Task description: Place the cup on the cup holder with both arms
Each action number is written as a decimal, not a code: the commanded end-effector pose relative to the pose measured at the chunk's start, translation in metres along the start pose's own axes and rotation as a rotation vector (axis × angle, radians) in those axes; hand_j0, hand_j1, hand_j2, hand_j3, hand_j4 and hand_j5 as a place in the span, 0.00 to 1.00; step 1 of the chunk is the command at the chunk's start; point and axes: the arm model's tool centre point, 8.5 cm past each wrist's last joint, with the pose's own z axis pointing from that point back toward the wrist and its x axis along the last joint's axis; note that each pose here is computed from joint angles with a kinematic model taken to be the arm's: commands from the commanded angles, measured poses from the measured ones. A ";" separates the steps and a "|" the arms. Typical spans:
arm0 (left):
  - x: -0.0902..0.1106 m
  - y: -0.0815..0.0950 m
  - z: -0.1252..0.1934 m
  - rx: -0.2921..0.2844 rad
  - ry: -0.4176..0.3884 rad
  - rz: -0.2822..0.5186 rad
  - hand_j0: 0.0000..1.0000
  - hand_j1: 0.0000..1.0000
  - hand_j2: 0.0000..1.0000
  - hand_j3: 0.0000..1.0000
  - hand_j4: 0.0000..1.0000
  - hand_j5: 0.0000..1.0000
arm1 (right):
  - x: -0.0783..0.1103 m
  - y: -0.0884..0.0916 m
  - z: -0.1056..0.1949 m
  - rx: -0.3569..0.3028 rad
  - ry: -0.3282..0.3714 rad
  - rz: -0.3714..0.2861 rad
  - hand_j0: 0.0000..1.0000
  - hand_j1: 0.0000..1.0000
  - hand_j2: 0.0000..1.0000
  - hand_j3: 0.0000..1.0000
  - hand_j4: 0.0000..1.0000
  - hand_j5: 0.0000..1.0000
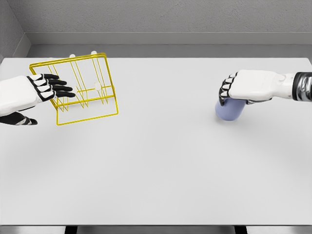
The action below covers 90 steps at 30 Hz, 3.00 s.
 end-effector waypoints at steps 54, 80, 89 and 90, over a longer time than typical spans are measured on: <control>-0.001 0.004 0.002 0.025 0.000 0.020 1.00 1.00 1.00 1.00 1.00 1.00 | 0.118 -0.032 -0.085 -0.078 -0.339 0.141 0.56 0.56 0.56 0.56 0.56 0.56; -0.001 0.004 0.002 0.022 0.002 0.016 1.00 1.00 1.00 1.00 1.00 1.00 | 0.091 -0.043 -0.064 -0.122 -0.241 0.143 1.00 1.00 1.00 1.00 1.00 1.00; -0.003 0.016 0.003 0.031 0.006 -0.016 1.00 1.00 1.00 1.00 1.00 1.00 | 0.045 -0.037 -0.017 -0.206 -0.057 0.057 1.00 1.00 1.00 1.00 1.00 1.00; -0.003 0.018 0.003 0.038 0.007 -0.020 1.00 1.00 1.00 1.00 1.00 1.00 | 0.041 -0.034 -0.016 -0.216 -0.057 0.017 1.00 1.00 1.00 1.00 1.00 1.00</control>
